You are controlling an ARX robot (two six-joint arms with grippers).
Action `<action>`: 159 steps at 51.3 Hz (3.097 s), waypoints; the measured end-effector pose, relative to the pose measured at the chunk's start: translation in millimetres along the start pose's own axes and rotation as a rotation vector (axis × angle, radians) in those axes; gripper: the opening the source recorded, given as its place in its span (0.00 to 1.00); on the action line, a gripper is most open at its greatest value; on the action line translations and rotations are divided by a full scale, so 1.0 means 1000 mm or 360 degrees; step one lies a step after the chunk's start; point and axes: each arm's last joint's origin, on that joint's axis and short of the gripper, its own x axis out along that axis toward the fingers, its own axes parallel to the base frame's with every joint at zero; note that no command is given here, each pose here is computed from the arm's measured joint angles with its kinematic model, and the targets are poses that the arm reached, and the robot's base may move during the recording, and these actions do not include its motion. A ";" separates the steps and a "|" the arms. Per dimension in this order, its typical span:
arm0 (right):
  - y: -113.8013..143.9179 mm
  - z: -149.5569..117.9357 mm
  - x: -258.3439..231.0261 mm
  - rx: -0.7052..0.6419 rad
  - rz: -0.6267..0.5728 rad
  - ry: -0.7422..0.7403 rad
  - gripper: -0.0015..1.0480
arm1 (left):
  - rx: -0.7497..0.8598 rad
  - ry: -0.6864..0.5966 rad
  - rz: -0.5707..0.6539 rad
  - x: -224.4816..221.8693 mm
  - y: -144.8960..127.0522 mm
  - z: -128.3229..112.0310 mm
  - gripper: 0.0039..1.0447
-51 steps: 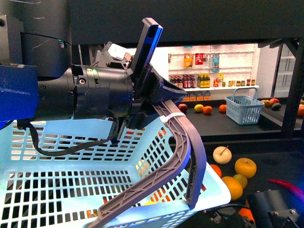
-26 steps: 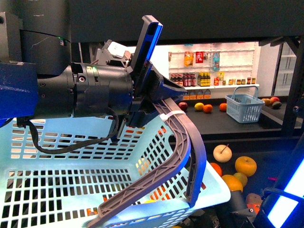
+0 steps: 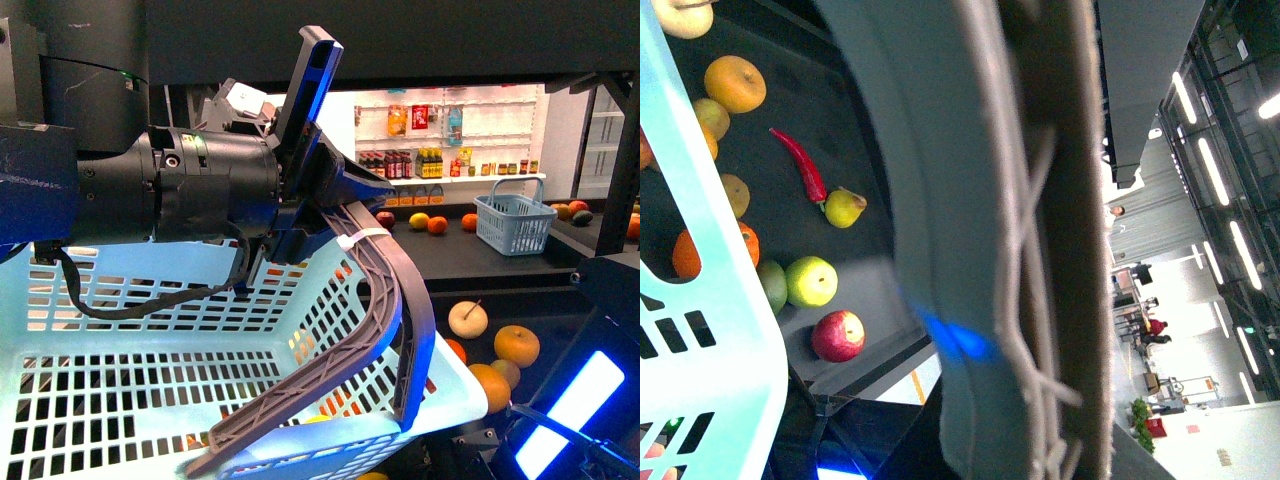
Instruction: Pick lemon from shelf
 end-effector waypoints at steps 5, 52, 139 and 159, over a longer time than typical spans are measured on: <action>0.001 0.000 0.003 -0.0003 0.0000 0.0001 0.93 | 0.0001 0.0000 0.0000 0.000 0.000 0.000 0.07; -0.001 -0.011 0.009 0.0009 -0.0025 0.0045 0.78 | 0.0000 0.0000 0.0000 0.000 0.000 0.000 0.07; -0.033 0.155 -0.273 0.0294 -0.0163 -0.0821 0.78 | 0.0000 -0.0001 0.0001 0.000 0.000 0.000 0.07; 0.013 0.156 -0.245 0.0262 0.0019 -0.0739 0.78 | 0.0001 -0.0001 0.0000 0.000 0.000 0.000 0.07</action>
